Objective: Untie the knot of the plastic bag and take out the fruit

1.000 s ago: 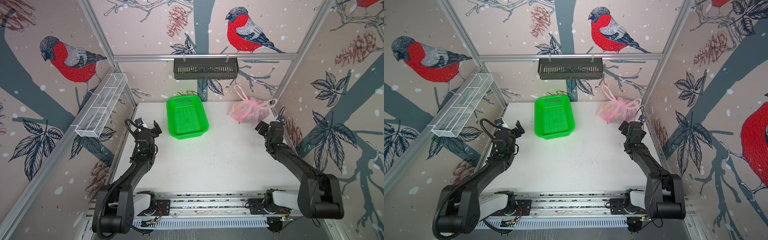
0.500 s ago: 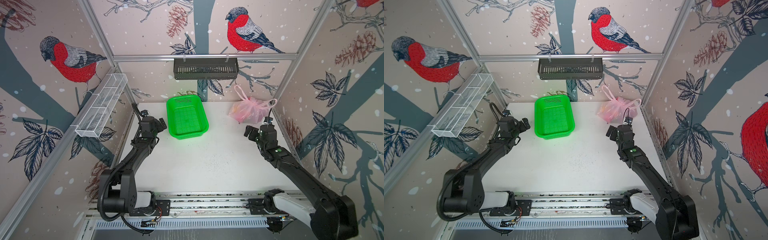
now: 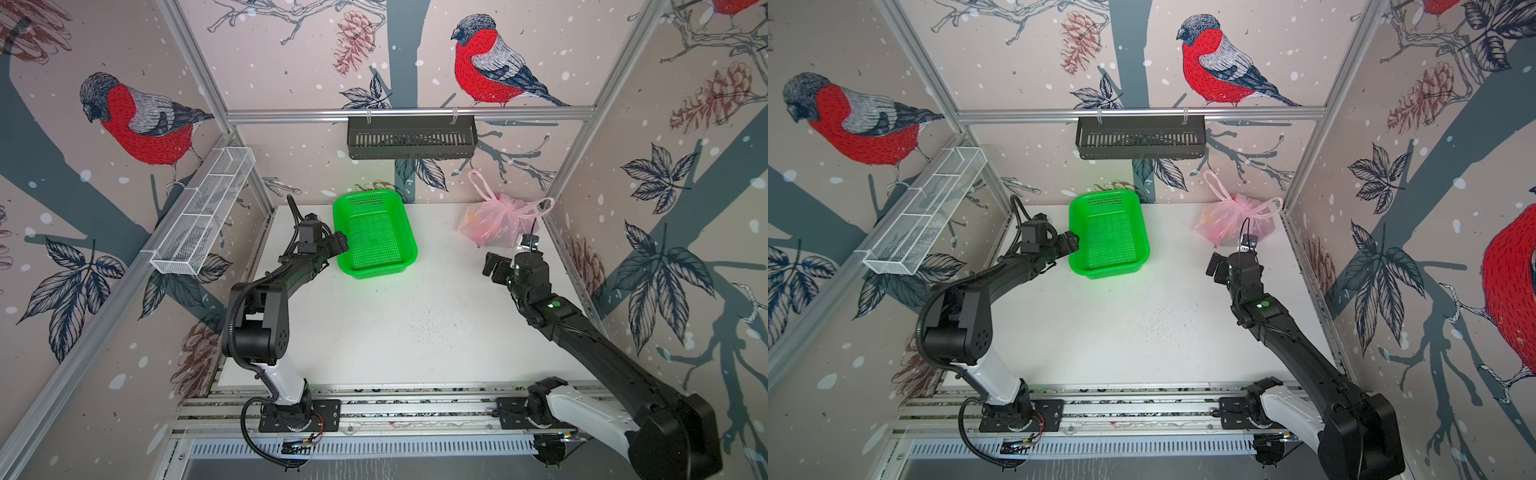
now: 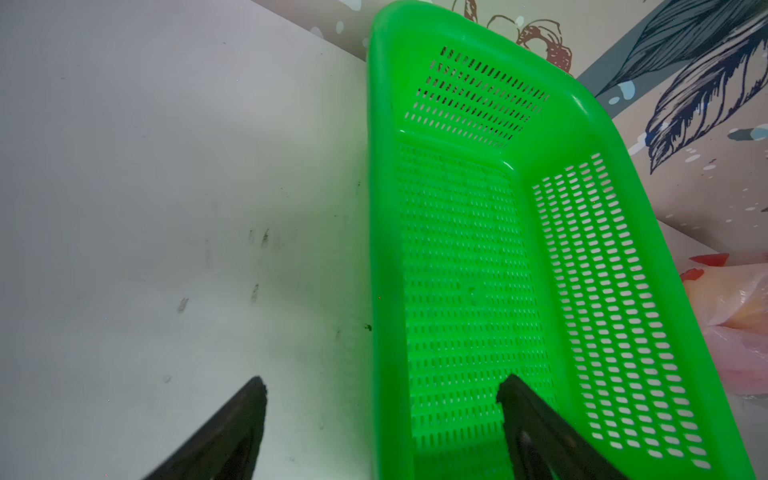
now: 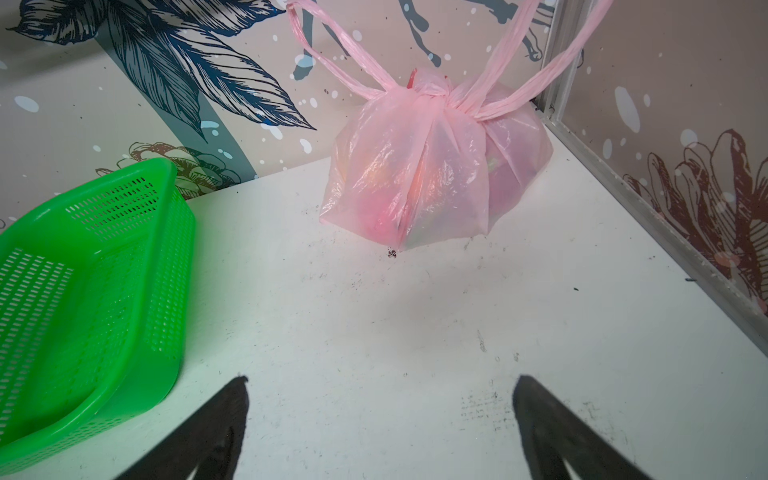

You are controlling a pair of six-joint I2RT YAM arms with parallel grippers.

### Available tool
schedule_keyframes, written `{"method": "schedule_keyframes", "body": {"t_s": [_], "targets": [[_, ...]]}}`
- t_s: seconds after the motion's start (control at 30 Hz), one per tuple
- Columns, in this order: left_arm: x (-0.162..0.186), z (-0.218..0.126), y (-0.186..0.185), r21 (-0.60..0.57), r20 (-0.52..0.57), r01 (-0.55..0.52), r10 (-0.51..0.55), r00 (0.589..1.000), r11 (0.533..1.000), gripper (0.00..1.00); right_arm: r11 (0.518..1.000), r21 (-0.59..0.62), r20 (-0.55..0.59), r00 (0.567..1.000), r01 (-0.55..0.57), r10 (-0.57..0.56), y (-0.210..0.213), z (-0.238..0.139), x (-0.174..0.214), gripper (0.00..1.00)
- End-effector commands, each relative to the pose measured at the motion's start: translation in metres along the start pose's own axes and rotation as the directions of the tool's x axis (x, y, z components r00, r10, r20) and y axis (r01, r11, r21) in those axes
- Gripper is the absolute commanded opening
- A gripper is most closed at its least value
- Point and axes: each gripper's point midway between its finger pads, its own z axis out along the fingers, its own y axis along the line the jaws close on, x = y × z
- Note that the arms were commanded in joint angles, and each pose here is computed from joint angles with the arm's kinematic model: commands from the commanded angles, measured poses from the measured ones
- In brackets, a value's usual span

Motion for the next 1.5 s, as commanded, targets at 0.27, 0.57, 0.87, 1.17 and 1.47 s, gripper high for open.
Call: {"method": "schedule_keyframes", "body": {"t_s": [0.27, 0.57, 0.87, 1.17, 1.47], "targets": [[0.012, 0.036, -0.006, 0.012, -0.102, -0.022, 0.023, 0.995, 1.0, 0.51, 1.0, 0.004, -0.009, 1.0, 0.02, -0.02, 0.0, -0.001, 0.007, 0.99], [0.031, 0.031, -0.005, 0.014, -0.131, -0.029, 0.031, 0.991, 0.999, 0.24, 1.0, -0.014, -0.006, 1.0, 0.014, -0.014, 0.005, -0.008, 0.007, 0.99], [0.051, 0.008, -0.011, 0.059, -0.156, -0.038, 0.047, 0.987, 0.998, 0.12, 1.0, -0.029, 0.007, 1.0, 0.005, -0.004, 0.01, -0.015, 0.003, 0.99], [0.119, -0.039, -0.052, 0.136, -0.232, -0.025, 0.057, 0.971, 0.99, 0.1, 1.0, 0.005, 0.039, 0.999, 0.015, -0.015, 0.008, -0.019, -0.013, 0.99], [0.218, -0.099, -0.106, 0.144, -0.307, 0.031, 0.015, 0.952, 0.989, 0.1, 0.999, 0.027, 0.104, 0.994, -0.017, 0.014, 0.004, -0.027, -0.051, 0.99]]}}
